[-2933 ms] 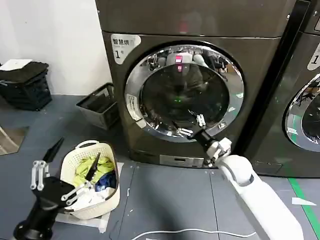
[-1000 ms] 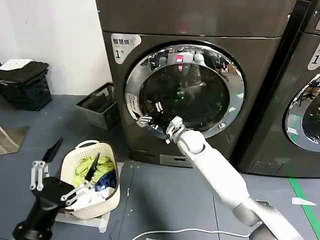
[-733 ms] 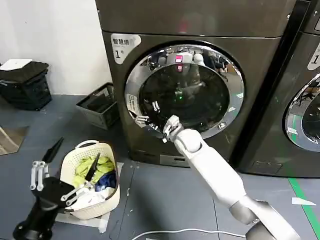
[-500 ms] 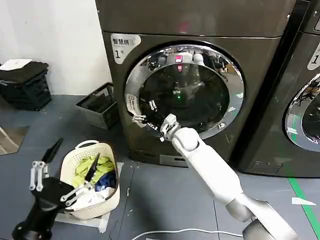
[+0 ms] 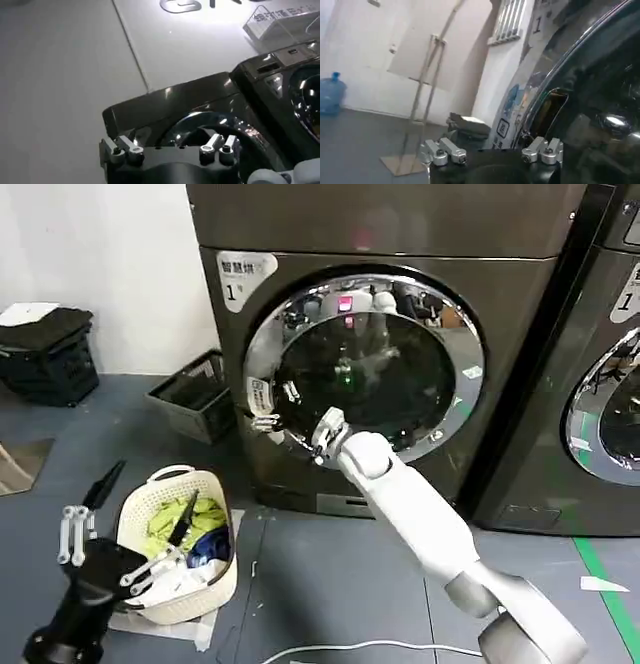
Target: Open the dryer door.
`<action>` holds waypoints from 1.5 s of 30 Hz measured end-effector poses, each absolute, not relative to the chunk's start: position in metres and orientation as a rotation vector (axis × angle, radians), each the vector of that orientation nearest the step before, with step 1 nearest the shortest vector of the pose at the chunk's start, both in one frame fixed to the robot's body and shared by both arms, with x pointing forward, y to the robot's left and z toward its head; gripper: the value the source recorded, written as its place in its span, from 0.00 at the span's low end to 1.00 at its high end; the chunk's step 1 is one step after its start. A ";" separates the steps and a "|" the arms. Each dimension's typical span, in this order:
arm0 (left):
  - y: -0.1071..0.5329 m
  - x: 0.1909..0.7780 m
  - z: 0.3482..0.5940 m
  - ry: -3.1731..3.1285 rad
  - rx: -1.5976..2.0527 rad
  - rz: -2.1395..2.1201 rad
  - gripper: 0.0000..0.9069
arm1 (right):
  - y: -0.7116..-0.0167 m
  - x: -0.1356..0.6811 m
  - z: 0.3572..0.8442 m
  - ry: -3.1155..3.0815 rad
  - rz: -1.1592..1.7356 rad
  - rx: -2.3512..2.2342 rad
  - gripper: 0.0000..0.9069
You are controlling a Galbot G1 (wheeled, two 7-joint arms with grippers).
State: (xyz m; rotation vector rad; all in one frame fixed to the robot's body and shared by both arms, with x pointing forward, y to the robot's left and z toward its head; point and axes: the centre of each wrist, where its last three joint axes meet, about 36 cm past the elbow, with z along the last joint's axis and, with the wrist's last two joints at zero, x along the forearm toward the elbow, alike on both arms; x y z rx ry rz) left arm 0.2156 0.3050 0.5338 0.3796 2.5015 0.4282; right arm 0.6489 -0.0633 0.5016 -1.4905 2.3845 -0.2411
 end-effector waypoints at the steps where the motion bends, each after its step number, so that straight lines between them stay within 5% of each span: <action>1: 0.305 0.216 0.533 2.502 0.379 0.428 1.00 | -0.064 0.647 0.501 2.372 -0.237 -1.505 1.00; 45: 0.354 0.279 0.535 2.539 0.555 0.504 1.00 | -0.195 0.571 0.515 1.699 -0.129 -2.039 1.00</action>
